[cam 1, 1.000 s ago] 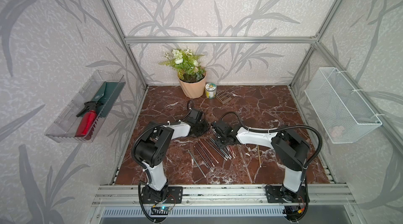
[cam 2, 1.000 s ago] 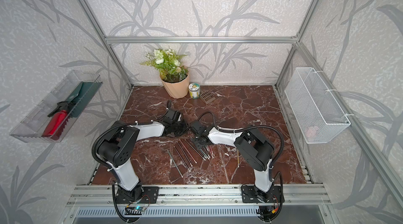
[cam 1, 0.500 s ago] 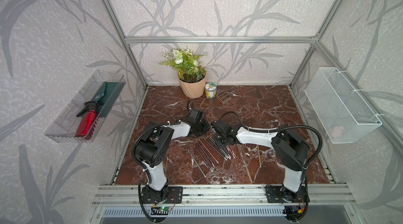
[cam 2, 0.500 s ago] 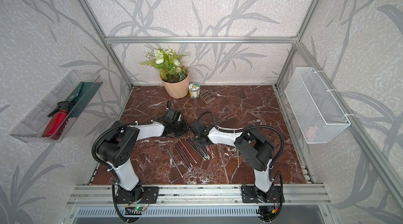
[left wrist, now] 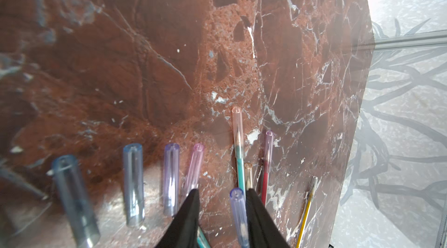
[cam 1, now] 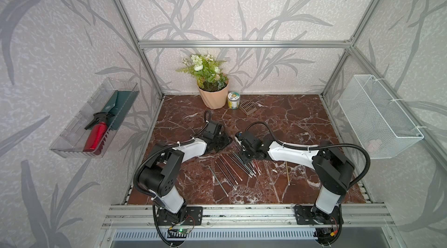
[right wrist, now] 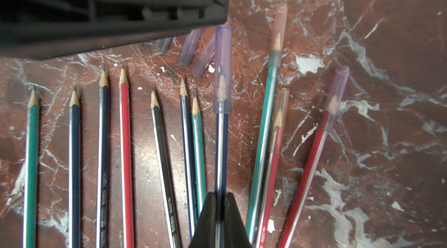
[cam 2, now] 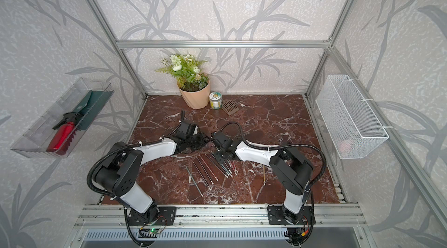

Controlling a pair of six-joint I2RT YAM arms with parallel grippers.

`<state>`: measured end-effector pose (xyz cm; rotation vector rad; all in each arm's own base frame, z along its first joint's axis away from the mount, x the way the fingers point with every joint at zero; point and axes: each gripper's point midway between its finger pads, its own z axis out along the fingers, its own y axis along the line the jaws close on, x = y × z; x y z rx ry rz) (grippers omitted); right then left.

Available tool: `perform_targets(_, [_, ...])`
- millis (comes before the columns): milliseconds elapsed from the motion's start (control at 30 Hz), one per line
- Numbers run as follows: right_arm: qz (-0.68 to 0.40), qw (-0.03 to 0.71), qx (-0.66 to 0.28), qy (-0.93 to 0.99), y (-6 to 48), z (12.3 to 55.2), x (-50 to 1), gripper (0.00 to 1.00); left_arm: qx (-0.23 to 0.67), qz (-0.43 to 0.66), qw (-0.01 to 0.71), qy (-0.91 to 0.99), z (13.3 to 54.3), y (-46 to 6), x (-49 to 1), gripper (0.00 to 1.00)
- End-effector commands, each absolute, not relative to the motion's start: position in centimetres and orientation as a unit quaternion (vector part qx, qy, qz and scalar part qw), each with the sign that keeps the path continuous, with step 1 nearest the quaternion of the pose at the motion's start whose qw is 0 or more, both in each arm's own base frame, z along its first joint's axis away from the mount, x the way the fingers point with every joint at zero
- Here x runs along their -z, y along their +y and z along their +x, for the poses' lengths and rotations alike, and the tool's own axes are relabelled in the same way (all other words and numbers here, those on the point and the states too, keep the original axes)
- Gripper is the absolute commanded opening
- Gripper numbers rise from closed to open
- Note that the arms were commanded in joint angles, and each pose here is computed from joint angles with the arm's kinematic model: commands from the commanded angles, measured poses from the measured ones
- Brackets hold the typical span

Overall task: Remove the protective cover of the pencils
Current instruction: Pick up the pencil from the center of the board.

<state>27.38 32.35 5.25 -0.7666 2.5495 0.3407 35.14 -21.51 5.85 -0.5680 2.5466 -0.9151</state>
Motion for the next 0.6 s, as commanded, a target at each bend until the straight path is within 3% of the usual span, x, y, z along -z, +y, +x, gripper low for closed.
perform_targets(0, [-0.277, 0.247, -0.151, 0.916, 32.6, 27.3, -7.0, 0.0, 0.326, -0.2, 0.201, 0.902, 34.9, -21.3, -6.5, 0.4])
perform_targets(567, [-0.287, 0.257, -0.184, 0.904, 34.4, 26.7, -8.6, 0.0, 0.384, -0.191, 0.233, 0.873, 34.4, -21.9, -8.8, 0.54])
